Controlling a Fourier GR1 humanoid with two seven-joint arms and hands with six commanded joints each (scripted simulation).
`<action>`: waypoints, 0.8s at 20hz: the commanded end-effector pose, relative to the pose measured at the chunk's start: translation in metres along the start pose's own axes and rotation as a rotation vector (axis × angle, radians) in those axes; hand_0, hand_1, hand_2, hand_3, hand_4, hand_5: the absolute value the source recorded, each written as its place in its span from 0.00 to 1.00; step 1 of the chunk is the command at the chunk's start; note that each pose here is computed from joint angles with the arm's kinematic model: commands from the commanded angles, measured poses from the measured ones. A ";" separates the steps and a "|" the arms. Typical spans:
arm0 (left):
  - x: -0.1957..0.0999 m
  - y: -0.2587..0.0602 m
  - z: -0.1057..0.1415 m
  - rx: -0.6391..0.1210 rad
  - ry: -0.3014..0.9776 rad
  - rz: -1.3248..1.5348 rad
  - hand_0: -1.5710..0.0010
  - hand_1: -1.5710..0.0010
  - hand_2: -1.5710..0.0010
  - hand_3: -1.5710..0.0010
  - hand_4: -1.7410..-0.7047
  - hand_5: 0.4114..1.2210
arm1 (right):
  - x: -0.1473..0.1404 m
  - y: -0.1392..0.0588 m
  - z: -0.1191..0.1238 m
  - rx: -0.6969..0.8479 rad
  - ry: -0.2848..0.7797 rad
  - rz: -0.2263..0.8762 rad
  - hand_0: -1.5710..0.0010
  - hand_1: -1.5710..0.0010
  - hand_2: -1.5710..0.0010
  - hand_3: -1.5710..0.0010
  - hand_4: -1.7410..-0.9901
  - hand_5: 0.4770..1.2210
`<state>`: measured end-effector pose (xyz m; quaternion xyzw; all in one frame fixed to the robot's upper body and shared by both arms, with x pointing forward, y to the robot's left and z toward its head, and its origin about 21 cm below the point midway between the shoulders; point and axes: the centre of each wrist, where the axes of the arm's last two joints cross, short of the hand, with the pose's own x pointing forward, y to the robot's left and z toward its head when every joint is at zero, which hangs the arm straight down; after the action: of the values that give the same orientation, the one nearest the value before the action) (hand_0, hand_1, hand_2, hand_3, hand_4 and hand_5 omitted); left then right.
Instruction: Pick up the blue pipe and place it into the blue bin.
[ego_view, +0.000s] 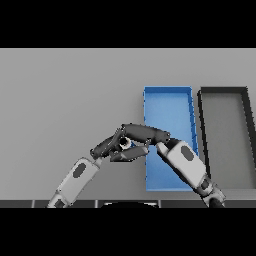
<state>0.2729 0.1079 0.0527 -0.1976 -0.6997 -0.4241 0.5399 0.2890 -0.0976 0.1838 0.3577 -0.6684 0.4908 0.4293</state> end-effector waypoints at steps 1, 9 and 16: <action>0.001 -0.002 0.001 0.005 -0.012 0.007 0.89 0.89 0.90 0.90 0.81 0.52 | -0.001 -0.003 0.001 -0.007 0.009 -0.002 0.00 0.00 0.00 0.00 0.34 0.99; -0.004 -0.007 0.007 0.045 0.079 0.107 0.98 0.98 0.98 0.98 0.81 0.24 | -0.001 -0.002 -0.003 -0.027 -0.012 -0.095 0.00 0.00 0.00 0.00 0.34 1.00; -0.001 -0.011 0.011 0.038 0.109 0.126 1.00 1.00 1.00 1.00 0.79 0.11 | 0.054 -0.035 -0.004 -0.045 -0.068 -0.271 0.00 0.00 0.00 0.00 0.33 1.00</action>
<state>0.2585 0.1106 0.0472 -0.2075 -0.6630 -0.3865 0.6066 0.3011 -0.1058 0.2473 0.4516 -0.6403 0.4009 0.4747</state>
